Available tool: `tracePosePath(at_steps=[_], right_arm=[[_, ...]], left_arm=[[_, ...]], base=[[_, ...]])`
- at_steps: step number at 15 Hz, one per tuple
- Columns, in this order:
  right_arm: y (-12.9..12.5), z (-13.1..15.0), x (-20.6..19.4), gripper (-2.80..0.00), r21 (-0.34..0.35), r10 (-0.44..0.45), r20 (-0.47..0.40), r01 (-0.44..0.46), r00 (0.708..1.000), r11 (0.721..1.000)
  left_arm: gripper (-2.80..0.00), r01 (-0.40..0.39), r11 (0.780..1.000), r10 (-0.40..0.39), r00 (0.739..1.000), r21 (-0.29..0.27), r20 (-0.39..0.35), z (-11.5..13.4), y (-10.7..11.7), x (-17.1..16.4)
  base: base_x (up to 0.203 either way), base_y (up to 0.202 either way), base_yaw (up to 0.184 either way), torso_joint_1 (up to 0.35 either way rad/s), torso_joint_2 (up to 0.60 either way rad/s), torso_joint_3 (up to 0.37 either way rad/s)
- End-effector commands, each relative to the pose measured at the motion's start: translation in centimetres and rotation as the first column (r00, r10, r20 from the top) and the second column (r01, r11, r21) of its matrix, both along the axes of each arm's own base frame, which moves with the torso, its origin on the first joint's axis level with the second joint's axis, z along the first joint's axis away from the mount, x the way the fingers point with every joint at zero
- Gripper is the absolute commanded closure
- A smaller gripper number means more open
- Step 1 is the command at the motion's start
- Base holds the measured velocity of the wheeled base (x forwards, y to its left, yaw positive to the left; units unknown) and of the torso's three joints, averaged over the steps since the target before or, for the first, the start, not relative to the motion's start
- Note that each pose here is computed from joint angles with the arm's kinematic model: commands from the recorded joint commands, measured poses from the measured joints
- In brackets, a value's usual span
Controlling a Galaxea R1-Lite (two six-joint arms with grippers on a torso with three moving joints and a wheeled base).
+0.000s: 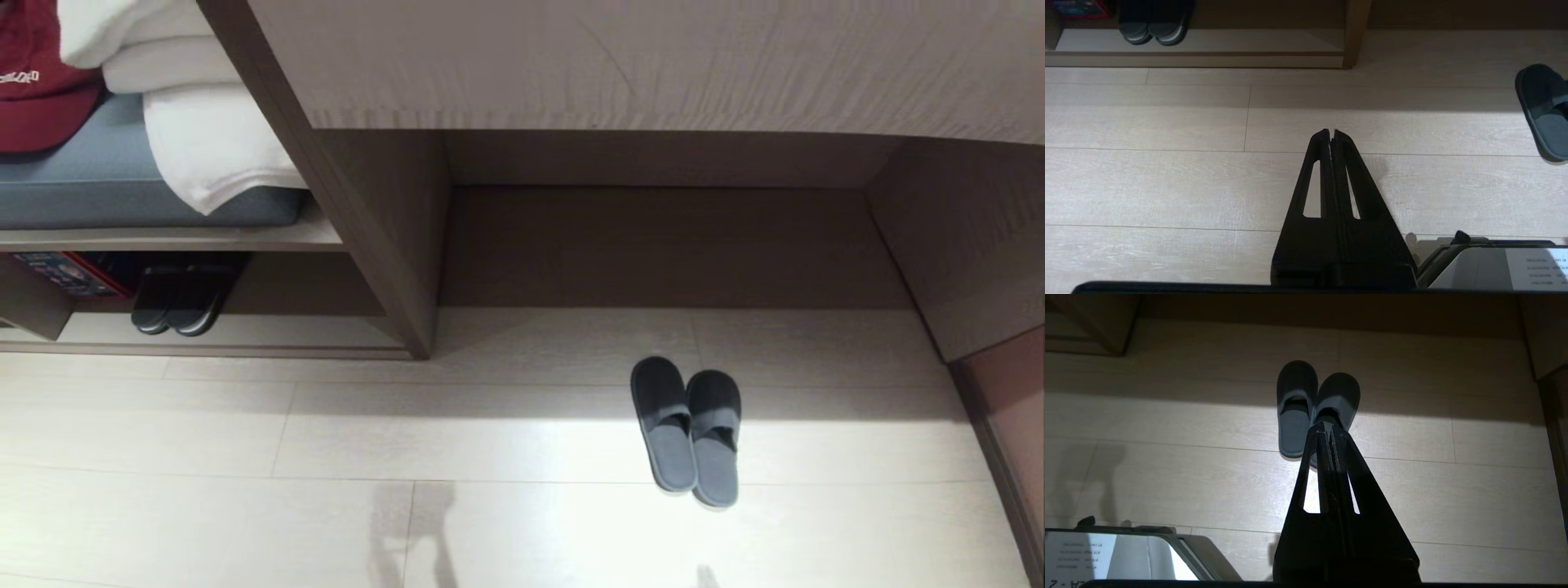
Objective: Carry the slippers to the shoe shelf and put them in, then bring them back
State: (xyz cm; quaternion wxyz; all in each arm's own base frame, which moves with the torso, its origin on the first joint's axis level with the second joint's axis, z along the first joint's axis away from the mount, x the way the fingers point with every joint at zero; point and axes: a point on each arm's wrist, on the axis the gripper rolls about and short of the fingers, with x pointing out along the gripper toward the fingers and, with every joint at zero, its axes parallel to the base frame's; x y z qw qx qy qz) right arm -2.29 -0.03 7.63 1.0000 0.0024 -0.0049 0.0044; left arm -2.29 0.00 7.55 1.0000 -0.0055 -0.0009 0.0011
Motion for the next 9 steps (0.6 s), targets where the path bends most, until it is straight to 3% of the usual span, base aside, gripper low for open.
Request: tracePosePath(at_steps=[1, 9], right_arm=[[0.00, -0.03, 0.02, 0.00, 0.000, 0.000, -0.002, 0.000, 1.000, 1.000], [0.00, -0.03, 0.02, 0.00, -0.002, 0.000, -0.002, 0.000, 1.000, 1.000]], left_arm=[[0.00, -0.001, 1.000, 0.001, 1.000, -0.001, 0.000, 0.01, 0.00, 0.01], [0.00, -0.001, 1.000, 0.001, 1.000, -0.001, 0.000, 0.01, 0.00, 0.01]], base=[[0.000, 0.000, 0.000, 0.001, 0.01, 0.204], [0.000, 0.000, 0.000, 0.001, 0.00, 0.203]])
